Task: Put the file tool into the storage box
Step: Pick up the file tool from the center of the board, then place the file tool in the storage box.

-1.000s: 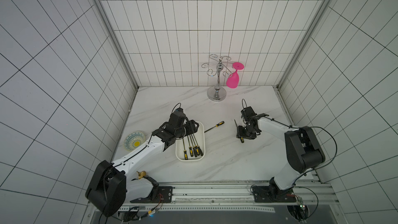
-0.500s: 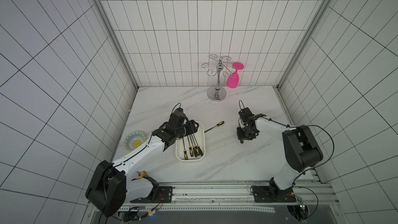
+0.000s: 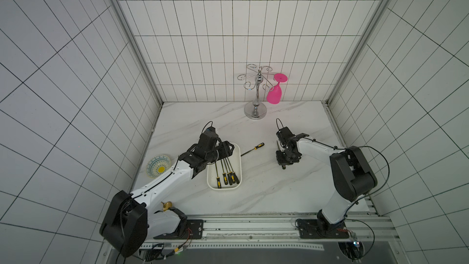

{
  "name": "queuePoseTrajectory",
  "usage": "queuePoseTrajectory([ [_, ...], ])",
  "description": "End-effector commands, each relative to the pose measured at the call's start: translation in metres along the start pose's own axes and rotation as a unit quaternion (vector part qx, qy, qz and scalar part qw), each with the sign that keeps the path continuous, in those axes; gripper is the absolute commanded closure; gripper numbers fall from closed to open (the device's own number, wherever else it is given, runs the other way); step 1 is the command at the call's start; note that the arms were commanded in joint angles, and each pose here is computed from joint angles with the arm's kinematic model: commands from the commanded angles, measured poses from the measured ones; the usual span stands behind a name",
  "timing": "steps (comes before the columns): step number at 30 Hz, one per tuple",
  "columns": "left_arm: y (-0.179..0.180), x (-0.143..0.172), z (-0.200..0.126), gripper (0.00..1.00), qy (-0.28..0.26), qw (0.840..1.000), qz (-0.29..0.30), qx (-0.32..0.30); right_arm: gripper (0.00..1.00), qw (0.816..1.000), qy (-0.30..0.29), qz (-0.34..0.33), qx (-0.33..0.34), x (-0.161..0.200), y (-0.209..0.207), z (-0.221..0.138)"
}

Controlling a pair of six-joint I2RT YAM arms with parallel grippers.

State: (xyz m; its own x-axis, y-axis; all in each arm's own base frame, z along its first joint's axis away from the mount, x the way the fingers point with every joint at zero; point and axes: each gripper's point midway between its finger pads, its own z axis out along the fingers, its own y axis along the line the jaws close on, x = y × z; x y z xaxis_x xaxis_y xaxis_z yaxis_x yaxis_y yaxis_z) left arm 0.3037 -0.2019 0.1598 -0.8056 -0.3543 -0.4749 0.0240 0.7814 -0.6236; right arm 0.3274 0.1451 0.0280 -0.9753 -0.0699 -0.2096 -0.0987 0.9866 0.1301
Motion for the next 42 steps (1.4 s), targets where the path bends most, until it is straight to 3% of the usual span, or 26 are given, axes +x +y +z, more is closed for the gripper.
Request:
queuePoseTrajectory([
  [1, -0.005, -0.004, 0.002, 0.37, -0.004, 1.000, 0.006, 0.004, 0.43, 1.000, 0.007, 0.008, -0.012, 0.010, 0.004, -0.008],
  [19, -0.007, -0.001, 0.007, 0.37, -0.001, 1.000, 0.003, 0.009, 0.45, 0.999, 0.044, -0.013, 0.009, 0.050, 0.002, -0.001],
  [21, -0.007, -0.001, 0.006, 0.37, -0.002, 1.000, 0.004, 0.009, 0.49, 0.998, 0.049, -0.023, 0.020, 0.050, 0.002, 0.001],
  [23, -0.007, -0.001, 0.006, 0.37, -0.002, 1.000, 0.005, 0.008, 0.60, 0.997, 0.053, -0.037, 0.039, 0.051, 0.001, 0.003],
  [28, -0.007, -0.003, 0.003, 0.37, -0.007, 1.000, 0.007, 0.008, 0.70, 0.990, 0.071, -0.081, 0.095, 0.057, -0.005, 0.009],
  [32, -0.007, -0.003, 0.002, 0.37, -0.009, 1.000, 0.009, 0.008, 1.00, 0.990, 0.074, -0.079, 0.093, 0.059, -0.003, 0.010],
  [35, -0.008, -0.005, 0.000, 0.37, -0.012, 1.000, 0.009, 0.008, 1.00, 0.993, 0.063, -0.076, 0.063, 0.054, 0.008, 0.006],
  [38, -0.011, -0.008, -0.002, 0.37, -0.020, 1.000, 0.009, 0.012, 1.00, 0.997, 0.030, -0.073, -0.025, 0.044, 0.040, -0.009],
  [42, -0.018, -0.013, -0.005, 0.34, -0.030, 0.999, 0.010, 0.027, 1.00, 0.987, -0.014, -0.073, -0.141, 0.032, 0.082, -0.038],
])
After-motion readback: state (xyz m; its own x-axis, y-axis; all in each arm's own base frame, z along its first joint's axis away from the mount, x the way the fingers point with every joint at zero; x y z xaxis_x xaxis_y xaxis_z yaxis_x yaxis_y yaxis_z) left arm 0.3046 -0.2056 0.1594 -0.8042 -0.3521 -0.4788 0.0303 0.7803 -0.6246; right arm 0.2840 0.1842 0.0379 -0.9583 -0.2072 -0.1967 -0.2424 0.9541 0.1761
